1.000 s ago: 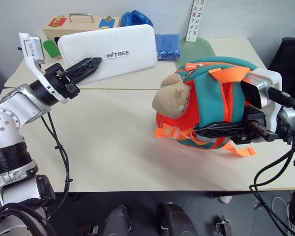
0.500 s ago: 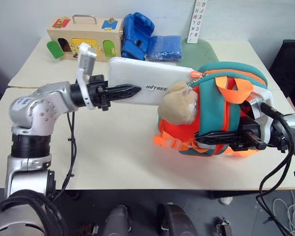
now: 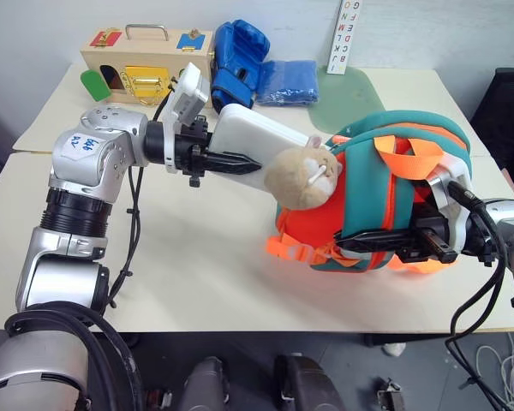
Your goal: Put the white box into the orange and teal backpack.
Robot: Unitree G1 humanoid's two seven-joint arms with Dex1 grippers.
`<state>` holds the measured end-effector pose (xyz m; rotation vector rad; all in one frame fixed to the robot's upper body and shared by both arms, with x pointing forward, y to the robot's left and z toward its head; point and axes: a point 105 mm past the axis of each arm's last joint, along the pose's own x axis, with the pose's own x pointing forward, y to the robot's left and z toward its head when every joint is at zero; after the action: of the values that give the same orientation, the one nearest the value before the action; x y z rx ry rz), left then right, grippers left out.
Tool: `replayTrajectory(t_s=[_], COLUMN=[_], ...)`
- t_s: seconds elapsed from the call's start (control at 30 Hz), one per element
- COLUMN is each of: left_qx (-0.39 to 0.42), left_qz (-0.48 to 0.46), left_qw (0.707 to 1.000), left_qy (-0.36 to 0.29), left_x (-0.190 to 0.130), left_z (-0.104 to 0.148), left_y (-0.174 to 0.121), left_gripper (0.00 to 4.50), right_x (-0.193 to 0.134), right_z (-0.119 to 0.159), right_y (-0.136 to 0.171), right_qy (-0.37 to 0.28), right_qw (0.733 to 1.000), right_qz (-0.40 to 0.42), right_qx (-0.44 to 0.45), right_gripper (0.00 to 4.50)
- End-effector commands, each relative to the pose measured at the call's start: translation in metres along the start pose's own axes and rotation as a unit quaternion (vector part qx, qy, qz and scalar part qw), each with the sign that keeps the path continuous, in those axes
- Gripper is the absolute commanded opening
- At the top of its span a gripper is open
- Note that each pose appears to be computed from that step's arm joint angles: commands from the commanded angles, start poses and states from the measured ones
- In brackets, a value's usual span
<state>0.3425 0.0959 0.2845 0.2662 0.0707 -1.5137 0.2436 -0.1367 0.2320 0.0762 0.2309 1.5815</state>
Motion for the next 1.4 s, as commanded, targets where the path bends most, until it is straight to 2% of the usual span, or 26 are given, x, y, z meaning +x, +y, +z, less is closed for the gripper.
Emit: replayTrajectory(t_s=[0.03,0.2,0.4,0.57,0.7,0.77,0.8,0.9,1.13,1.4], left_qx=[0.017,0.023,0.021,0.0,-0.006,-0.016,-0.02,-0.02,-0.02,-0.001], left_qz=[-0.002,-0.025,0.008,0.004,0.011,0.02,0.022,0.026,0.013,0.054], left_qw=[1.0,0.999,0.998,0.994,0.996,0.997,0.997,0.997,0.997,0.997], left_qy=[0.009,0.019,-0.061,-0.106,-0.094,-0.078,-0.076,-0.072,-0.072,-0.062], left_x=[-0.026,-0.014,0.045,0.097,0.14,0.152,0.153,0.136,0.066,0.013], left_z=[0.018,0.013,0.013,0.003,-0.014,-0.022,-0.024,-0.025,-0.013,-0.004], left_y=[-0.001,-0.003,0.008,-0.003,-0.007,-0.005,-0.004,-0.002,-0.016,-0.028], left_gripper=[1.27,1.27,1.27,1.27,1.27,1.27,1.62,2.48,4.45,4.45], right_x=[0.002,0.0,0.006,0.009,0.011,0.012,0.013,0.013,0.015,0.015], right_z=[0.004,0.007,0.007,0.007,0.005,0.005,0.005,0.006,0.007,0.003], right_y=[0.005,0.004,0.006,0.008,0.01,0.009,0.008,0.008,0.003,-0.002], right_qy=[0.002,-0.004,-0.006,-0.01,-0.012,-0.016,-0.017,-0.023,-0.041,-0.047], right_qw=[1.0,1.0,0.999,0.999,0.999,0.999,0.999,0.999,0.998,0.998], right_qz=[0.003,-0.004,-0.003,-0.005,-0.008,-0.013,-0.015,-0.02,-0.028,-0.038], right_qx=[-0.024,-0.027,-0.033,-0.034,-0.034,-0.034,-0.035,-0.037,-0.036,-0.031], right_gripper=[0.02,0.02,0.02,0.02,0.02,0.02,0.0,0.0,0.0,0.0])
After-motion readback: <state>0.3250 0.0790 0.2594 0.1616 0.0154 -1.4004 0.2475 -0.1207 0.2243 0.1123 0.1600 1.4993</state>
